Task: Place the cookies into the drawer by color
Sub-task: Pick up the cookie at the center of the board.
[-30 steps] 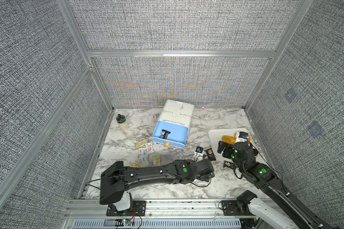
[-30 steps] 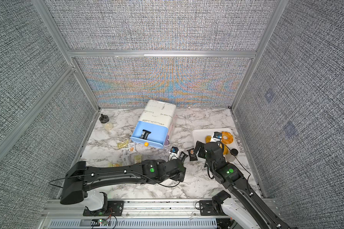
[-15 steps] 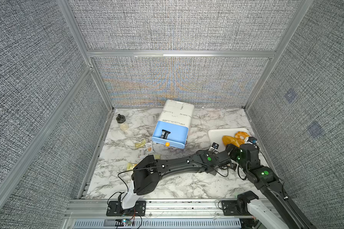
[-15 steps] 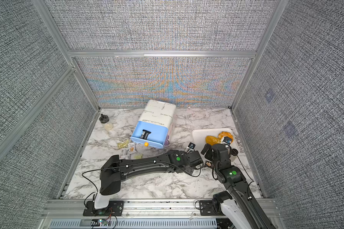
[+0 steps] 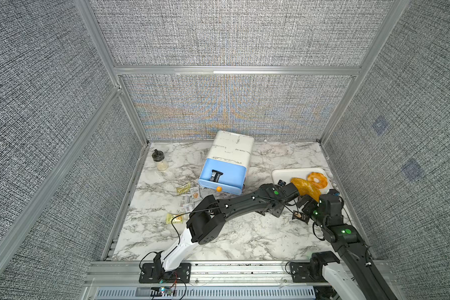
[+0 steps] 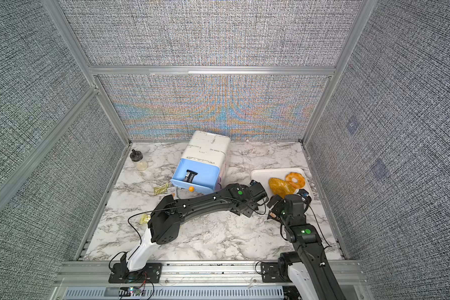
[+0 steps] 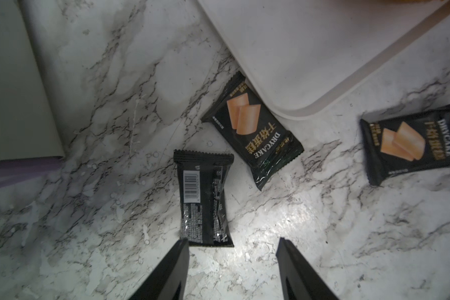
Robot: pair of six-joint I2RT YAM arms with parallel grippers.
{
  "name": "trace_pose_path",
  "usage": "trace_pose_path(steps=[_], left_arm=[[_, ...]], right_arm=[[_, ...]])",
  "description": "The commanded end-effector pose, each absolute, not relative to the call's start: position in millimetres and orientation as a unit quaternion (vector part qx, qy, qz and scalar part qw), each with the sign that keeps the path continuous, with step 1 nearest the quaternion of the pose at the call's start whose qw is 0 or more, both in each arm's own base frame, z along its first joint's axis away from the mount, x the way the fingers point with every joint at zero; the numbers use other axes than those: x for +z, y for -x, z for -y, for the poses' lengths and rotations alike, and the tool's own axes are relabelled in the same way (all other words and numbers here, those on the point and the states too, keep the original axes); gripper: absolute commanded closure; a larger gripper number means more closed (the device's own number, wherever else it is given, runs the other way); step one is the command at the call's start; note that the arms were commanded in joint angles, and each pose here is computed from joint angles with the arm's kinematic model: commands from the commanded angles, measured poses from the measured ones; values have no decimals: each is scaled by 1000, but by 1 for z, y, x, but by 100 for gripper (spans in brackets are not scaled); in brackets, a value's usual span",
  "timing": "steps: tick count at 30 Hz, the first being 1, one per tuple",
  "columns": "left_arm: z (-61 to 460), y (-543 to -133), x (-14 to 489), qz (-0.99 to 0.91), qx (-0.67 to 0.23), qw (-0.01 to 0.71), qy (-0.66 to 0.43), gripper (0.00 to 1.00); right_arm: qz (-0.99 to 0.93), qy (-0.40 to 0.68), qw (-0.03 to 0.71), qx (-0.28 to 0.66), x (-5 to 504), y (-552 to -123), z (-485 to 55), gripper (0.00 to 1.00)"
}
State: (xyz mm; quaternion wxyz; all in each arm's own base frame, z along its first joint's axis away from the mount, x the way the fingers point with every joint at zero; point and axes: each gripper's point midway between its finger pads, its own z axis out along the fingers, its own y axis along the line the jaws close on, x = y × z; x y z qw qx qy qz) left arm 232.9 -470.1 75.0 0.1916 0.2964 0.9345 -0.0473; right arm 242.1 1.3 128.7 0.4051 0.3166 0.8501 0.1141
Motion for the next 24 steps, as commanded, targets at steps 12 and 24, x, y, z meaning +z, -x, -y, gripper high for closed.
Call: trace_pose_path(steps=[12,24], left_arm=[[454,-255,31,-946,-26,146,-289,33],[452,-248,19,-950,-38,126,-283,46]], right_arm=[[-845,-361,381,102,111,-232,8,1],[-845,-376,369,93,106,-229,12,1]])
